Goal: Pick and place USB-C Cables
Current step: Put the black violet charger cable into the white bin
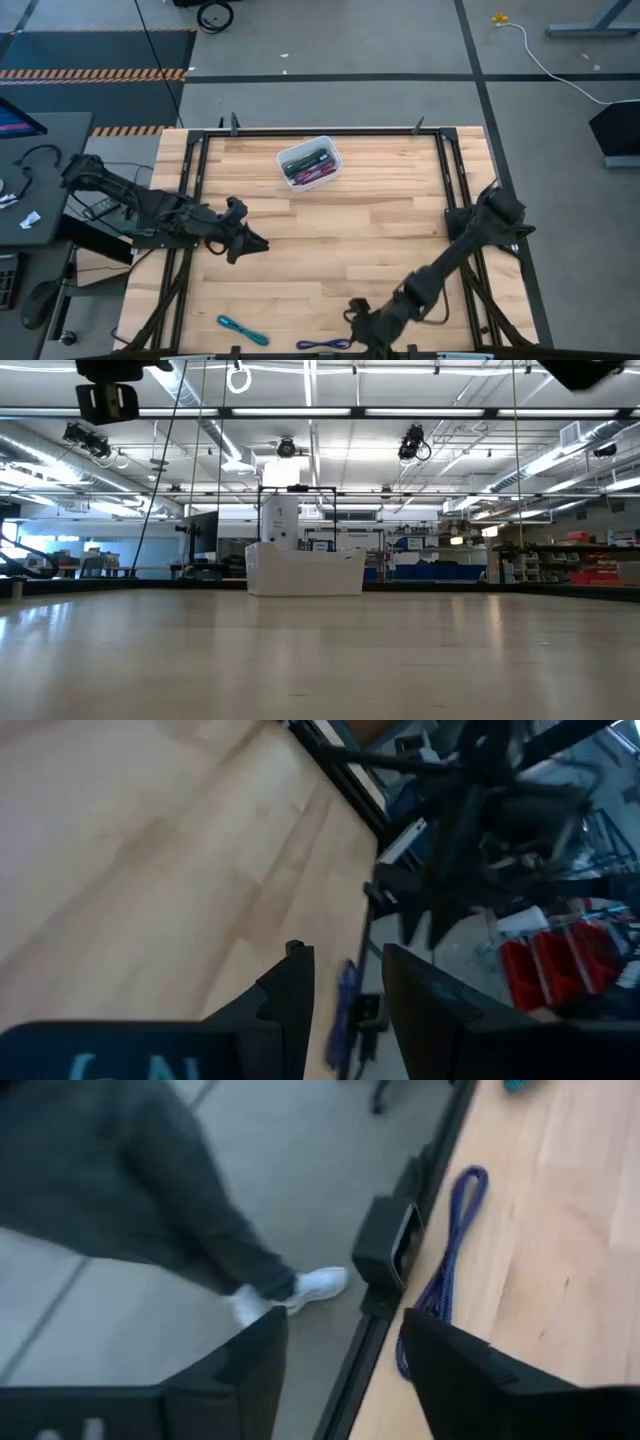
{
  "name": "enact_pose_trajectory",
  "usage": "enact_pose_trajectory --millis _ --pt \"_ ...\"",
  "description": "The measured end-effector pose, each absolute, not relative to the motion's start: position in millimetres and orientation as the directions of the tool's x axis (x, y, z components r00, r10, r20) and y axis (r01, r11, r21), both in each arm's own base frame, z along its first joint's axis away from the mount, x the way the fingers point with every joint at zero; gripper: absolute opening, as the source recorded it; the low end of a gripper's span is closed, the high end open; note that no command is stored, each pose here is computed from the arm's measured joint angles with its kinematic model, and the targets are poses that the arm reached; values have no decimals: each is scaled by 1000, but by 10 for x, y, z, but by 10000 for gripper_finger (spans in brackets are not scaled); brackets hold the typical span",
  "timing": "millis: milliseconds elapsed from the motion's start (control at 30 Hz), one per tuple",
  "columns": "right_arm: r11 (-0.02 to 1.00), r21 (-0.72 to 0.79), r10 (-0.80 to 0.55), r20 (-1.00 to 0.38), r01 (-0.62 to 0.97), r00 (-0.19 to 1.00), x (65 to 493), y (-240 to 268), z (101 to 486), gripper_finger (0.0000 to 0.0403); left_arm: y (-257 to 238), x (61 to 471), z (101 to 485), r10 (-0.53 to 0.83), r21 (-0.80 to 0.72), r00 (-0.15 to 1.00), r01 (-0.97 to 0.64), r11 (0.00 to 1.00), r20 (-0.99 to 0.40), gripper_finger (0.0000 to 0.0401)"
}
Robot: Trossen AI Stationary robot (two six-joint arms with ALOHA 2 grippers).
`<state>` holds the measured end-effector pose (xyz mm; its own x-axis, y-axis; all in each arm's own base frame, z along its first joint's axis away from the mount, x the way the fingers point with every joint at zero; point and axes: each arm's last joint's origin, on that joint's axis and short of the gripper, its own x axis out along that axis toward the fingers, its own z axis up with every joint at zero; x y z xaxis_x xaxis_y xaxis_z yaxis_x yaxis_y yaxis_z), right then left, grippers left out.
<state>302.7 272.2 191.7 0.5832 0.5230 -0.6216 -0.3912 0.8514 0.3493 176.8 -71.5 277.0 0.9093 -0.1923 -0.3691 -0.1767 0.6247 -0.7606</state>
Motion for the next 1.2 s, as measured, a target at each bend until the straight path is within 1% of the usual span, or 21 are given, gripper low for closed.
enact_pose_trajectory --millis 133,233,367,533,633,733,867,933,1000,1033,1100,1200 --pt "903 318 428 -604 -289 673 3063 2925 1583 245 -791 1733 2769 -216 -799 904 -190 570 -369 125" --pt "938 265 344 -618 -225 707 3131 3031 1373 262 -863 1698 2772 -221 -818 905 -196 541 -363 125" --pt "965 217 254 -634 -147 731 3226 3106 1142 260 -957 1641 2775 -205 -829 912 -205 520 -354 125" --pt "976 207 196 -673 -72 713 3252 3124 949 237 -1040 1583 2785 -150 -836 932 -215 505 -331 125" --pt "981 186 172 -697 -56 696 3238 3114 915 215 -1067 1558 2787 -124 -835 939 -219 505 -322 125" --pt "989 133 144 -726 -68 673 3212 3086 901 177 -1080 1544 2789 -107 -832 943 -221 508 -315 126" --pt "994 91 109 -756 -61 645 3202 3035 873 98 -1084 1540 2789 -100 -831 944 -222 511 -314 125" --pt "994 101 100 -779 -32 619 3208 2985 884 56 -1084 1540 2789 -99 -830 944 -222 511 -313 125" --pt "993 122 98 -799 0 593 3230 2909 955 25 -1083 1540 2789 -98 -830 944 -223 512 -314 125" --pt "990 141 111 -807 8 580 3243 2873 1010 16 -1083 1540 2789 -98 -830 944 -223 512 -314 125" --pt "994 103 64 -824 38 563 3247 2739 1151 16 -1076 1543 2789 -94 -827 945 -223 517 -314 126" --pt "998 -8 -39 -853 62 520 3261 2432 1375 16 -1044 1560 2794 -77 -802 947 -219 556 -311 125"
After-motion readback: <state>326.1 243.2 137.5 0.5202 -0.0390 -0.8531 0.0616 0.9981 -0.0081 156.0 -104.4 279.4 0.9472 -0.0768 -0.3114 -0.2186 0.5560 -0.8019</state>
